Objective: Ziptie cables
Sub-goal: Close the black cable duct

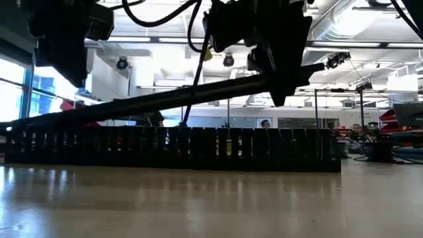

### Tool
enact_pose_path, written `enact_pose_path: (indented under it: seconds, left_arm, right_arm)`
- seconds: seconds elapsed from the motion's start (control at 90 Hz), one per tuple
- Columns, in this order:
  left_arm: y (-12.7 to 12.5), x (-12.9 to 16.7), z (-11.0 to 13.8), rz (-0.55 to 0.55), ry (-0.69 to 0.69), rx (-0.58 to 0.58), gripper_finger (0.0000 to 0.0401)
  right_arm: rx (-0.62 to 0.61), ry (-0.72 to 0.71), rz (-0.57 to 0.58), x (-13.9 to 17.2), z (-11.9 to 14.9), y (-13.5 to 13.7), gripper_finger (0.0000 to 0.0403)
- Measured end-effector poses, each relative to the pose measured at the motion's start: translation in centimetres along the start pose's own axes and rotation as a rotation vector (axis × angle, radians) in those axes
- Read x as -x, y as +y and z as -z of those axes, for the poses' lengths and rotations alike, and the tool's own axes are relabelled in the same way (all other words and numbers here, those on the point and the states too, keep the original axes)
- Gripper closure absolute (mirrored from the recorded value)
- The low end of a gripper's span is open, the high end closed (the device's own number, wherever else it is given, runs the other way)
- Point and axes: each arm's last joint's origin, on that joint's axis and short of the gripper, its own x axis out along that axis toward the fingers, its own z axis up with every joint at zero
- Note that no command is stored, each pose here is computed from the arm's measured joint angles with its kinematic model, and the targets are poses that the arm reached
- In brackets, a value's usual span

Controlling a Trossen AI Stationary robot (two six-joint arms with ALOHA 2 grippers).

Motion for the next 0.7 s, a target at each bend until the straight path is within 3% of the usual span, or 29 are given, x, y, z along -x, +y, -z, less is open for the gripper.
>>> enact_pose_path:
  seconds: [0.356, 0.7]
  left_arm:
    - [-0.2, 0.2, 0.2, 0.01, -0.01, 0.004, 0.0288]
    - [-1.1, -0.9, 1.3, -0.03, -0.015, -0.069, 0.0288]
  right_arm:
    - [-0.013, -0.015, -0.004, 0.4, 0.2, 0.2, 0.0199]
    - [-0.006, -0.012, -0.016, 0.3, 0.2, 0.2, 0.0199]
